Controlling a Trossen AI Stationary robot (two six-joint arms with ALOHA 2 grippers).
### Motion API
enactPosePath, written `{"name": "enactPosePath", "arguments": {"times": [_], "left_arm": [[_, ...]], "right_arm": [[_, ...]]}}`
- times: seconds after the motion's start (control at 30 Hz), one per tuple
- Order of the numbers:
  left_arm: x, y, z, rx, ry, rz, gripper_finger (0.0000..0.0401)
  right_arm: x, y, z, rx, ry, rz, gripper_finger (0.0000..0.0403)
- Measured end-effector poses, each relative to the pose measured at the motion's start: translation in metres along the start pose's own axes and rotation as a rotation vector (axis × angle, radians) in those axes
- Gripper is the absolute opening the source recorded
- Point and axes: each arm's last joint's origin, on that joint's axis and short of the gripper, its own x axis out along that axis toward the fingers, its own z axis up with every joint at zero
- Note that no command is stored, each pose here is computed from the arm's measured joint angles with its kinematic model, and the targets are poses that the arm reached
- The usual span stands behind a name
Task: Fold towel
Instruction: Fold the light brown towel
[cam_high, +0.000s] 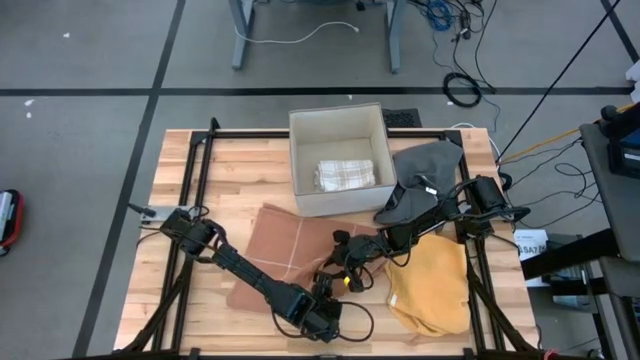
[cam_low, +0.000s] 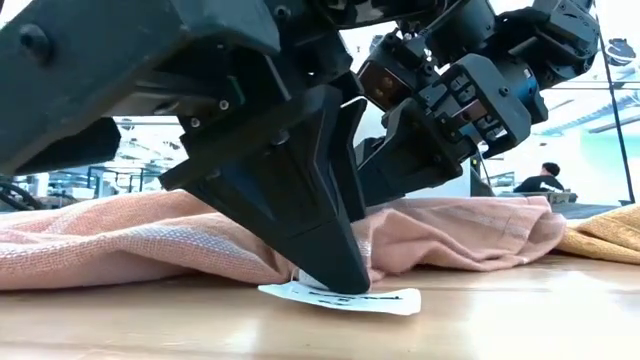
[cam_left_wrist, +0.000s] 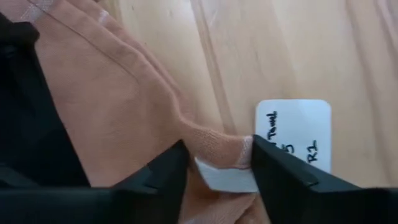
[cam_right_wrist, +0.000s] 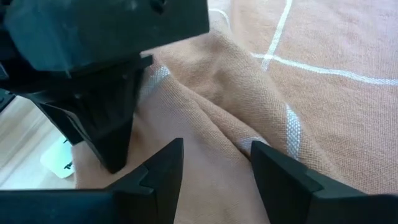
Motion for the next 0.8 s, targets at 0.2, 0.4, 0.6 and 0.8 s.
{"name": "enactPosePath", "arguments": {"times": [0.2, 0.4, 0.6, 0.8], "left_arm": [[0.001, 0.0, 0.001, 0.052, -0.015, 0.002, 0.007], [-0.004, -0.007, -0.002, 0.114, 0.001, -0.005, 0.001], [-0.025, -0.018, -0.006, 0.13, 0.122, -0.016, 0.0006], [-0.046, -0.024, -0.006, 0.106, 0.184, 0.016, 0.0004]], "right_arm": [[0.0, 0.0, 0.0, 0.003, 0.001, 0.002, 0.0176], [-0.005, 0.004, 0.003, -0.087, 0.024, 0.01, 0.0179], [-0.036, 0.017, 0.02, -0.198, 0.091, -0.02, 0.0223], [-0.064, 0.044, 0.015, -0.243, 0.257, 0.033, 0.024]]}}
